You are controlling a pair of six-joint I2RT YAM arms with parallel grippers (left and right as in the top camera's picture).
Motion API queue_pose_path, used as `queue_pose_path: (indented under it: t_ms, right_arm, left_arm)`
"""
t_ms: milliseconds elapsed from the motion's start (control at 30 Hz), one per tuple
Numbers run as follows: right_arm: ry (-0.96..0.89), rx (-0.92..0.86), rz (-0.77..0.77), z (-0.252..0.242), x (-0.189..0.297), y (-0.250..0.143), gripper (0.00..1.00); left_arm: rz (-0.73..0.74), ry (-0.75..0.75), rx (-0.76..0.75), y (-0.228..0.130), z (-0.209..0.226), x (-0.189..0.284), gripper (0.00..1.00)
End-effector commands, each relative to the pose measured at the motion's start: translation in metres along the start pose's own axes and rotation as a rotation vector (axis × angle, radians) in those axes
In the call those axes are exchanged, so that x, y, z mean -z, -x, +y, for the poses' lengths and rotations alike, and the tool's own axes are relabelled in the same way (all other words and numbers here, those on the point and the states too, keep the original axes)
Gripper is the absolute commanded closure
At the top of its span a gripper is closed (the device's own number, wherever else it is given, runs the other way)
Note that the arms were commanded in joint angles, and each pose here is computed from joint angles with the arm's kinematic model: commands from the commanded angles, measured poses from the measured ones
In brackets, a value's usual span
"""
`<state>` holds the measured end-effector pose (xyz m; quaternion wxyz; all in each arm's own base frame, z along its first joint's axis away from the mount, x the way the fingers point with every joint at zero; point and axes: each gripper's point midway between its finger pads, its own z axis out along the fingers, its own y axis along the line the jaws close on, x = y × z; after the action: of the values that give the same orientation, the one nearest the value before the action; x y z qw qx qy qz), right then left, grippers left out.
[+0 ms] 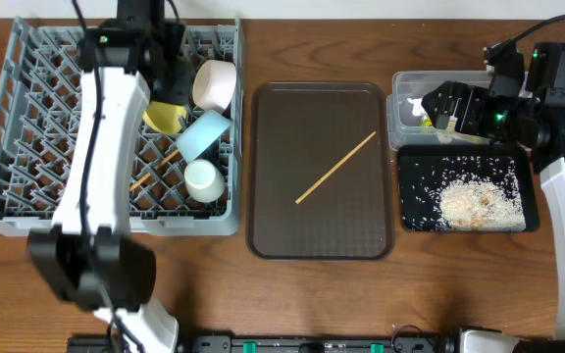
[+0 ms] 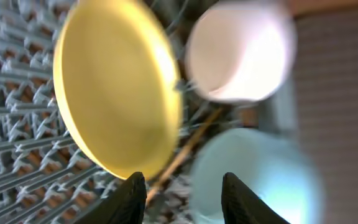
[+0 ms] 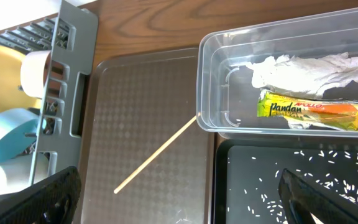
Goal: Sort waste into correct bins and load items into the dishwasher
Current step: 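Carry the chopstick to the dish rack and insert it, then move the left gripper to the second chopstick on the brown tray and grasp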
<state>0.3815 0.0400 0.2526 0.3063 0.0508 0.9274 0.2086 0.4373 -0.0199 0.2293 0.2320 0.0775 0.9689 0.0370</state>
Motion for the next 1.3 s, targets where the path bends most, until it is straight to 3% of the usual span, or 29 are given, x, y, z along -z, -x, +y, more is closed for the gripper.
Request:
queue_pose_path:
  t_ms: [0, 267, 433, 667, 967, 1267]
  right_arm:
    - [0.003, -0.002, -0.001, 0.002, 0.001, 0.000, 0.01]
    - [0.003, -0.002, -0.001, 0.002, 0.001, 0.000, 0.01]
    - [0.003, -0.002, -0.001, 0.002, 0.001, 0.000, 0.01]
    - [0.003, -0.002, -0.001, 0.002, 0.001, 0.000, 0.01]
    - [0.003, -0.002, -0.001, 0.002, 0.001, 0.000, 0.01]
    - [0.003, -0.002, -0.001, 0.002, 0.001, 0.000, 0.01]
  left_arm:
    - [-0.086, -0.170, 0.025, 0.013, -0.057, 0.038, 0.60]
    - [0.028, -0.319, -0.219, -0.016, -0.173, 0.013, 0.60]
    - [0.209, -0.363, -0.402, -0.066, -0.237, -0.040, 0.60]
    - [0.300, -0.390, -0.571, -0.106, -0.298, -0.099, 0.59]
    - [0.254, -0.418, -0.657, -0.115, -0.338, -0.128, 0.58]
    - [0.192, -0.287, -0.670, -0.095, -0.319, -0.143, 0.57]
